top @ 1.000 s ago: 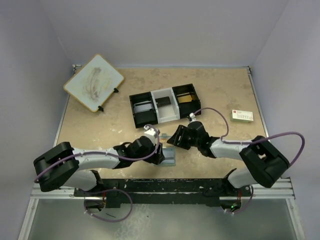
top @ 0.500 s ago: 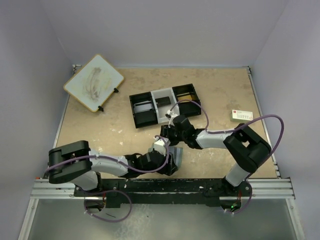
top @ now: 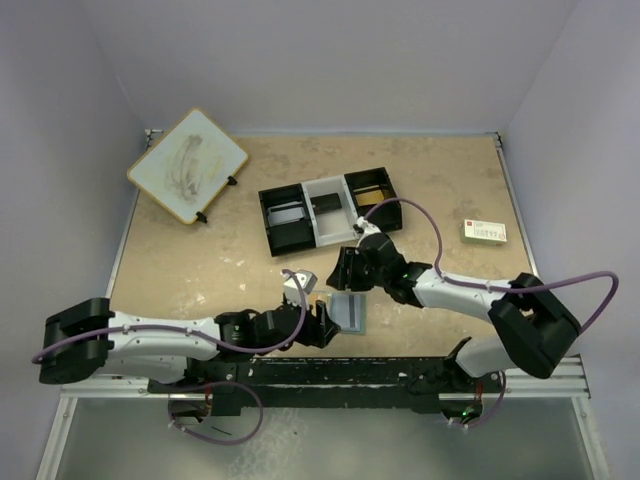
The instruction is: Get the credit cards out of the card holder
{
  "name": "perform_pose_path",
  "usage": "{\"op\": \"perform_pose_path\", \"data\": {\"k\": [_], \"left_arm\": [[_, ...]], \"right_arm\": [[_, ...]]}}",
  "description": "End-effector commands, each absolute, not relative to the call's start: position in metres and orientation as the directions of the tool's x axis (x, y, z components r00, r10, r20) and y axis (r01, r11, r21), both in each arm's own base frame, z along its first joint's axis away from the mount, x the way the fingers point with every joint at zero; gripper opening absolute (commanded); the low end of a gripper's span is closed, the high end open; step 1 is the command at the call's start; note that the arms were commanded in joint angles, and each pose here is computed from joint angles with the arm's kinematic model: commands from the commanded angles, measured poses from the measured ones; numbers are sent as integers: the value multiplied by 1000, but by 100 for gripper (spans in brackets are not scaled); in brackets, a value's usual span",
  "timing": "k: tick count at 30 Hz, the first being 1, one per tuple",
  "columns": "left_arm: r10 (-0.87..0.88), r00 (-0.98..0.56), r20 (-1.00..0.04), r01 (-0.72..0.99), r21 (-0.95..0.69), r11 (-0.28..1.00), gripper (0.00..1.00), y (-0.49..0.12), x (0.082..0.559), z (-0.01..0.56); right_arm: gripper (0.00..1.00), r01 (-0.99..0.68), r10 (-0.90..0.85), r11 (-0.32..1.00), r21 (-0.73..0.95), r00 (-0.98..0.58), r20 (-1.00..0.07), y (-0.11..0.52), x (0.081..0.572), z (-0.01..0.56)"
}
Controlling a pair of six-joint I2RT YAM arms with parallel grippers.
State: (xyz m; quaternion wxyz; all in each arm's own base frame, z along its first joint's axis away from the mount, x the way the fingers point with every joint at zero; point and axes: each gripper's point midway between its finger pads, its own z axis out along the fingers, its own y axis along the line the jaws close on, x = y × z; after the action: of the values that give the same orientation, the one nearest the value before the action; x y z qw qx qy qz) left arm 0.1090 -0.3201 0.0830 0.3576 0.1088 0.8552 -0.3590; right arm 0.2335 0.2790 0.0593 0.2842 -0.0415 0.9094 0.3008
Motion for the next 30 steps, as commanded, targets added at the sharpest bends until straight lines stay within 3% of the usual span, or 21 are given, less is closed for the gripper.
{"op": "perform_pose_path", "data": {"k": [1, 5, 16, 30], "left_arm": [[-84, -667, -740, 376, -432, 820, 60, -286, 128, 80], [-78, -659, -748, 349, -397, 849, 53, -281, 138, 74], [-69, -667, -741, 284, -339, 897, 39, -279, 152, 53], [-53, -681, -731, 282, -328, 901, 35, -278, 164, 48]], "right_arm": [[50, -200, 186, 750, 630, -851, -491, 286, 222, 59], [43, -157, 234, 677, 719, -880, -413, 291, 204, 52], [34, -142, 239, 634, 760, -899, -367, 298, 184, 48], [30, -60, 260, 649, 759, -919, -296, 294, 170, 20]]}}
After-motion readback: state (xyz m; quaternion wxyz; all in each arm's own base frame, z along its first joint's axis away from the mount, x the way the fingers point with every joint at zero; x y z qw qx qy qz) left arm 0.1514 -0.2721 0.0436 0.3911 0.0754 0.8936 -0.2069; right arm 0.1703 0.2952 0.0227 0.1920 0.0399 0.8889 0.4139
